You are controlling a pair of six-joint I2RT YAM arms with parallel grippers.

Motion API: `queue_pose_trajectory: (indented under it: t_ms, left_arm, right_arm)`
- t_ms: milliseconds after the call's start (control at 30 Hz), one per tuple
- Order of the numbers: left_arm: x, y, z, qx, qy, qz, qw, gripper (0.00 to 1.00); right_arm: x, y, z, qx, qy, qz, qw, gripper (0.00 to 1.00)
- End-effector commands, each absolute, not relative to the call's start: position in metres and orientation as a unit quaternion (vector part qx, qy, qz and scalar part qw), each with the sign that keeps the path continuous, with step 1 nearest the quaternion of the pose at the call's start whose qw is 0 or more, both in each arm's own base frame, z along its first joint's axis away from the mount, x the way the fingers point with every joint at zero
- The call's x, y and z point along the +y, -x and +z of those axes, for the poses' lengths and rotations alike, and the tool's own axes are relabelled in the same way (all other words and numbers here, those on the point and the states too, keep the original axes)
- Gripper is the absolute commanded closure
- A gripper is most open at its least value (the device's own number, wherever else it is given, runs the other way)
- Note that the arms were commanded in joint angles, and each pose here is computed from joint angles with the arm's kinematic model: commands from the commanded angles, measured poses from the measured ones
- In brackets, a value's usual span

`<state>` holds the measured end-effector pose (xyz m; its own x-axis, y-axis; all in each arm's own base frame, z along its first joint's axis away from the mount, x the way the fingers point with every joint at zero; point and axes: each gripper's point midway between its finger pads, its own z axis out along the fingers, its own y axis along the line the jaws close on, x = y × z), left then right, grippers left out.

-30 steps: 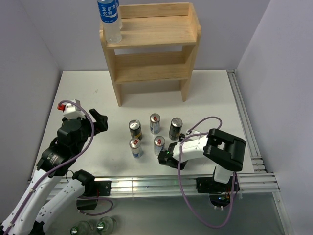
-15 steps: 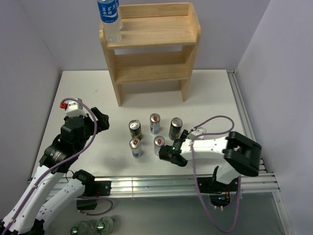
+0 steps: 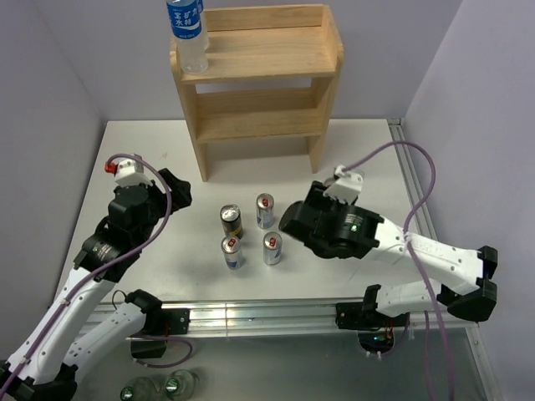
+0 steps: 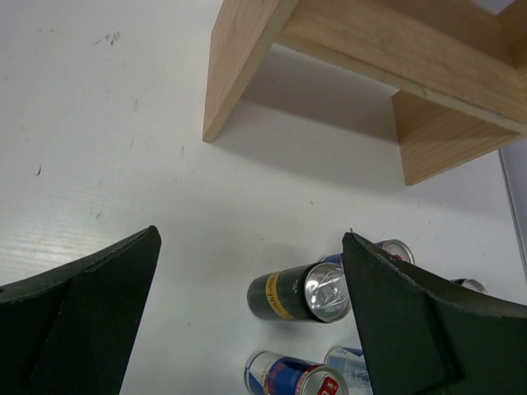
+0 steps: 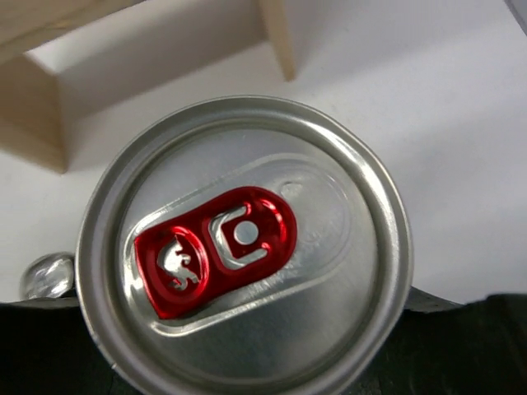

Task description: Place and organize the beverage onto the shelf

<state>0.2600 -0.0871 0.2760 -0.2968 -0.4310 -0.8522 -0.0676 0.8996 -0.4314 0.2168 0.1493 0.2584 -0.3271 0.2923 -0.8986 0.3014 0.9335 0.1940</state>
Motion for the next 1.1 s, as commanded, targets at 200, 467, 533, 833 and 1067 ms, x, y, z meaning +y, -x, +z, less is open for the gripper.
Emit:
queue_pose_trajectory:
  t_ms: [200, 467, 533, 833, 1067]
  left_arm:
    - [-0.096, -0.278, 0.345, 0.737, 0.151, -0.19, 0.631, 0.01]
    - [-0.11, -0.281, 0.369, 0.728, 0.116, -0.216, 0.64, 0.01]
    - [-0.113, -0.278, 0.376, 0.723, 0.11, -0.228, 0.643, 0.01]
    - [-0.113, -0.259, 0.385, 0.723, 0.101, -0.25, 0.636, 0.01]
    - [-0.109, -0.245, 0.377, 0.733, 0.099, -0.253, 0.624, 0.02]
  right_arm:
    - [0.209, -0.263, 0.455, 0.734, 0.011, 0.168, 0.658, 1.0]
    - [0.227, -0.298, 0.572, 0.65, 0.075, 0.233, 0.72, 1.0]
    - [0.228, -0.312, 0.591, 0.634, 0.073, 0.241, 0.731, 1.0]
    - [0.219, -0.383, 0.614, 0.608, 0.033, 0.194, 0.769, 1.0]
    - [0.194, -0.422, 0.608, 0.605, 0.004, 0.106, 0.789, 1.0]
